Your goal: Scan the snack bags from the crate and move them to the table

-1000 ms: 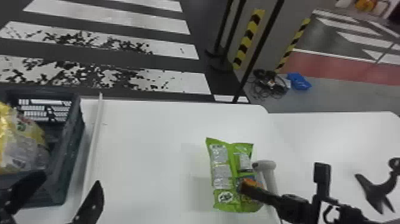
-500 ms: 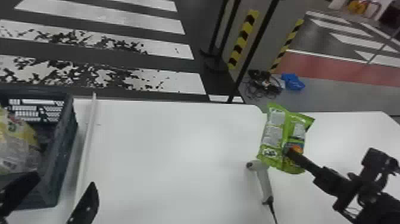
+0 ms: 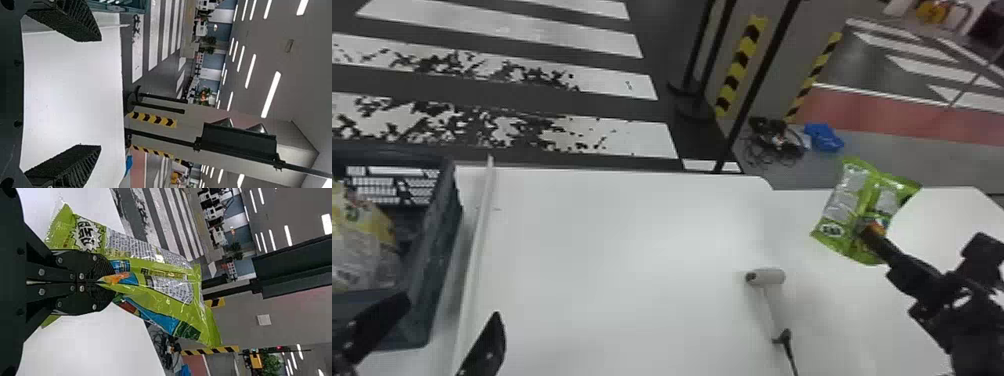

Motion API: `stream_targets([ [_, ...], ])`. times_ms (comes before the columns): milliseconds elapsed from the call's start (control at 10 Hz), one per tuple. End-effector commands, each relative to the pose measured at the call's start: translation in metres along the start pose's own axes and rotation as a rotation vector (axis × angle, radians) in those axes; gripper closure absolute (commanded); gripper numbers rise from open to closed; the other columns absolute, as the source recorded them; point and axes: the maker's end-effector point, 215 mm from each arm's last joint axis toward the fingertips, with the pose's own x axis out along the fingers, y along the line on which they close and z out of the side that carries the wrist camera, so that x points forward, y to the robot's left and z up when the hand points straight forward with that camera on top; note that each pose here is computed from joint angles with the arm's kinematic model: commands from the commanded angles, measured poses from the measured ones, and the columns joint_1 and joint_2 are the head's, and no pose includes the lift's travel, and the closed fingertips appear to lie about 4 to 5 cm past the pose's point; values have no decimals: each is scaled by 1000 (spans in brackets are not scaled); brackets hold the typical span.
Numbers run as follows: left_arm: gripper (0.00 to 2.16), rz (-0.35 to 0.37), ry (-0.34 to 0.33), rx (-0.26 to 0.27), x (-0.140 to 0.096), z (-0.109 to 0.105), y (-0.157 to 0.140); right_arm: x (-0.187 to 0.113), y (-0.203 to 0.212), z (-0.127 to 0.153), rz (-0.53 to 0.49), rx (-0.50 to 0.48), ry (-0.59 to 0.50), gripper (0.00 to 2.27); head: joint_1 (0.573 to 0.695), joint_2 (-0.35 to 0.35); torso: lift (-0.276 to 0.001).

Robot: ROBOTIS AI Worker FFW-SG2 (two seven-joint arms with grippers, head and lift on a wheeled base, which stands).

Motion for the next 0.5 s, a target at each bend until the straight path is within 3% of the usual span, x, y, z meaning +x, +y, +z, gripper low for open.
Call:
stream_targets([
  [0, 9, -5, 10, -1, 2, -3, -3, 19, -20, 8, -53, -55, -22, 2246, 695, -350, -95],
  [400, 9, -8, -2, -2, 0, 3, -5, 51, -73, -7, -278, -200, 18, 2246, 695, -350, -95],
])
